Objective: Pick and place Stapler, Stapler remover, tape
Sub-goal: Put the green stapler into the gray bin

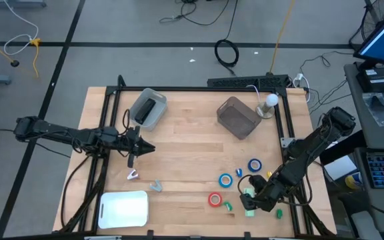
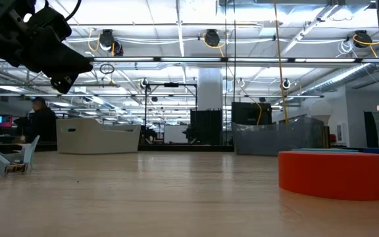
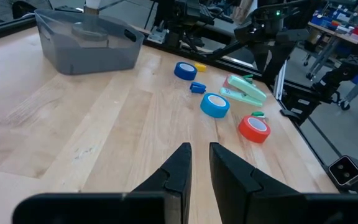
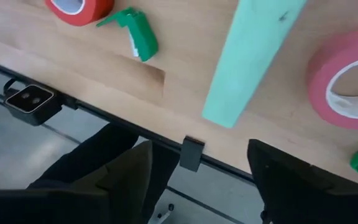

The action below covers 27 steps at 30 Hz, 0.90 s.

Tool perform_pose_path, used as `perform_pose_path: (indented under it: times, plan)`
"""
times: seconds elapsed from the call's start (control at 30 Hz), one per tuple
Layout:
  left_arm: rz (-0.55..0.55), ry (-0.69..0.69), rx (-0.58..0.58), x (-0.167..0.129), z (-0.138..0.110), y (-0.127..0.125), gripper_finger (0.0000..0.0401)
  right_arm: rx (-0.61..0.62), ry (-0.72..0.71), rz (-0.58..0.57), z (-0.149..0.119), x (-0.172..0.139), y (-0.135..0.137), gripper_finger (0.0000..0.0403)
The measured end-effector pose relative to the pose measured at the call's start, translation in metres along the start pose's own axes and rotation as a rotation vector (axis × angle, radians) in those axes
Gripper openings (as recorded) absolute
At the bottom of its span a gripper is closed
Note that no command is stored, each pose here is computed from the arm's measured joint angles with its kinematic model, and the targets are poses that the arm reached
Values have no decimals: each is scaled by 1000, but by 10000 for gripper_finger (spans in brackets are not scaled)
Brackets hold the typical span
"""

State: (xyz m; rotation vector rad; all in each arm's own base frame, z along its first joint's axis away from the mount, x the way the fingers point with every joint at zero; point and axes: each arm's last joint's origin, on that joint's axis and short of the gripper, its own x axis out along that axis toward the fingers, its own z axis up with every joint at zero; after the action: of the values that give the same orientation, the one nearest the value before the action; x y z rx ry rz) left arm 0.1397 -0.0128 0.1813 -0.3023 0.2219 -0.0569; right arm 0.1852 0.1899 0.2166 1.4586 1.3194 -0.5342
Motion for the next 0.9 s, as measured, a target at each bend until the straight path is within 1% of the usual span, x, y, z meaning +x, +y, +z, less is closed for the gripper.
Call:
perform_pose_path:
  times: [0.17,0.27,0.33,0.43,0.57,0.7,0.9]
  plan:
    - [0,0,14,0,0,0,58,-65,29,49,-3,0,5,286]
    - [0,0,9,0,0,0,58,-91,8,84,-3,0,7,287]
    - [-1,0,0,0,0,0,58,-60,-32,92,-2,-1,6,286]
    - [-1,0,-2,0,0,0,58,19,-92,67,1,0,2,282]
    - [-1,0,-2,0,0,0,58,60,-121,37,2,-1,-3,280]
    - [-2,0,-5,0,0,0,58,71,-137,18,-2,-5,2,279]
    - [-3,0,-10,0,0,0,58,118,-194,-127,-12,6,18,279]
